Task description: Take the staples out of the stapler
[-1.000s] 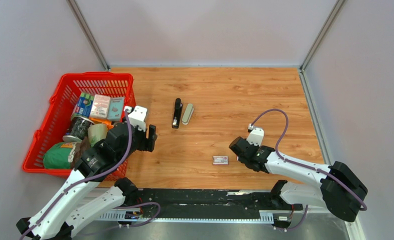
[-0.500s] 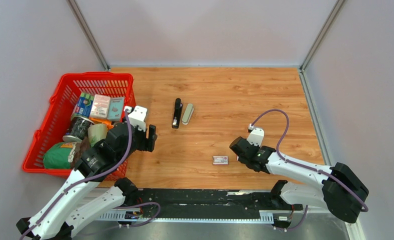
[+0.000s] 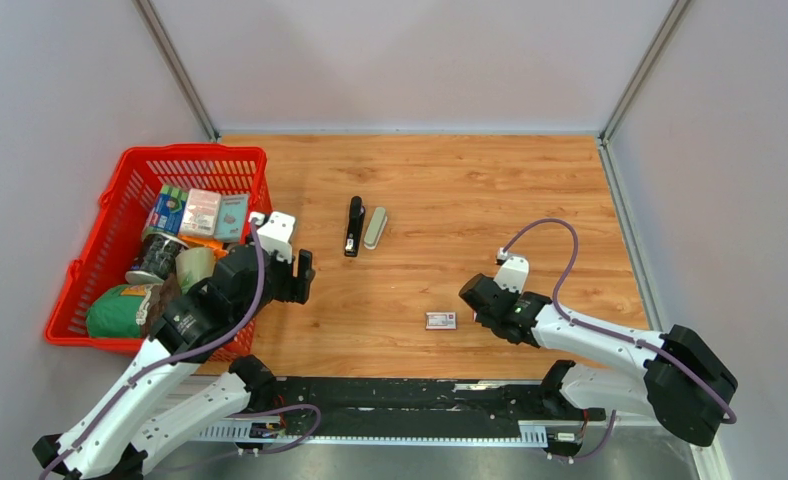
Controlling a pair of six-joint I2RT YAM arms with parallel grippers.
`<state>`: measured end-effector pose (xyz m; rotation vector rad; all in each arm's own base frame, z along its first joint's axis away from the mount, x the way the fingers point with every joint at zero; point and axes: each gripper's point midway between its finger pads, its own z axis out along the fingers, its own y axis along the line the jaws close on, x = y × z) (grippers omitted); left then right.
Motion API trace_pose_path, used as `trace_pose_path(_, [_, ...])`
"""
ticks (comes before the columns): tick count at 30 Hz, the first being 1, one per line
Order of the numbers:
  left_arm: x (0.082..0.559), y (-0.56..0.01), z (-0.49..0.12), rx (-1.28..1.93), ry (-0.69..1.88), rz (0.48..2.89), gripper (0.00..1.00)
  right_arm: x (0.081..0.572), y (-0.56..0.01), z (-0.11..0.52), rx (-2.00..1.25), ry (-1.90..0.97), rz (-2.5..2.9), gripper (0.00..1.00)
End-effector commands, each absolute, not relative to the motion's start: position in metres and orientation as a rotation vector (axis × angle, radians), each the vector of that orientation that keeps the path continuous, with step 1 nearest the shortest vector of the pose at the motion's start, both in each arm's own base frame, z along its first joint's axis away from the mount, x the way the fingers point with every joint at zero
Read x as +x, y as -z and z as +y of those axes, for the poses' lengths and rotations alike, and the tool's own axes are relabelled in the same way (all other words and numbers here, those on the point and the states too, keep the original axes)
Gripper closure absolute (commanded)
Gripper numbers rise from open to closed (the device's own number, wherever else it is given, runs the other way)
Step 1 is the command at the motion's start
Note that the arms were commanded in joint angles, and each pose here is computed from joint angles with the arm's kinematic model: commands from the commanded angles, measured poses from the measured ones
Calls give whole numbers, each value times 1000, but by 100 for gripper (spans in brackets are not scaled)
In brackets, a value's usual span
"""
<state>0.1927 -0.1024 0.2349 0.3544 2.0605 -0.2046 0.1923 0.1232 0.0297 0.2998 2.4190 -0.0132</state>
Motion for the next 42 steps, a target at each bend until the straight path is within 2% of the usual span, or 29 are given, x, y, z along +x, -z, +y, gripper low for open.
trace_pose_path(1, [196, -239, -109, 360, 230, 2050, 25, 203, -44, 120, 338, 25, 2351, 66])
trace_pose_path(6, [195, -233, -122, 389, 274, 2107, 25, 212, -70, 116, 325, 39, 2290, 63])
trace_pose_path(11, [194, -222, -142, 383, 366, 2175, 25, 216, -85, 115, 279, 39, 2268, 53])
trace_pose_path(13, [195, -213, -153, 384, 413, 2207, 25, 216, -87, 112, 271, 50, 2271, 52])
trace_pose_path(26, [211, -176, -208, 384, 603, 2295, 26, 213, -77, 83, 398, 6, 2266, 61])
trace_pose_path(37, [222, -150, -226, 411, 598, 2350, 27, 210, -51, 101, 374, -85, 2364, 62])
trace_pose_path(42, [223, -144, -231, 424, 612, 2363, 27, 206, -44, 98, 372, -63, 2383, 66])
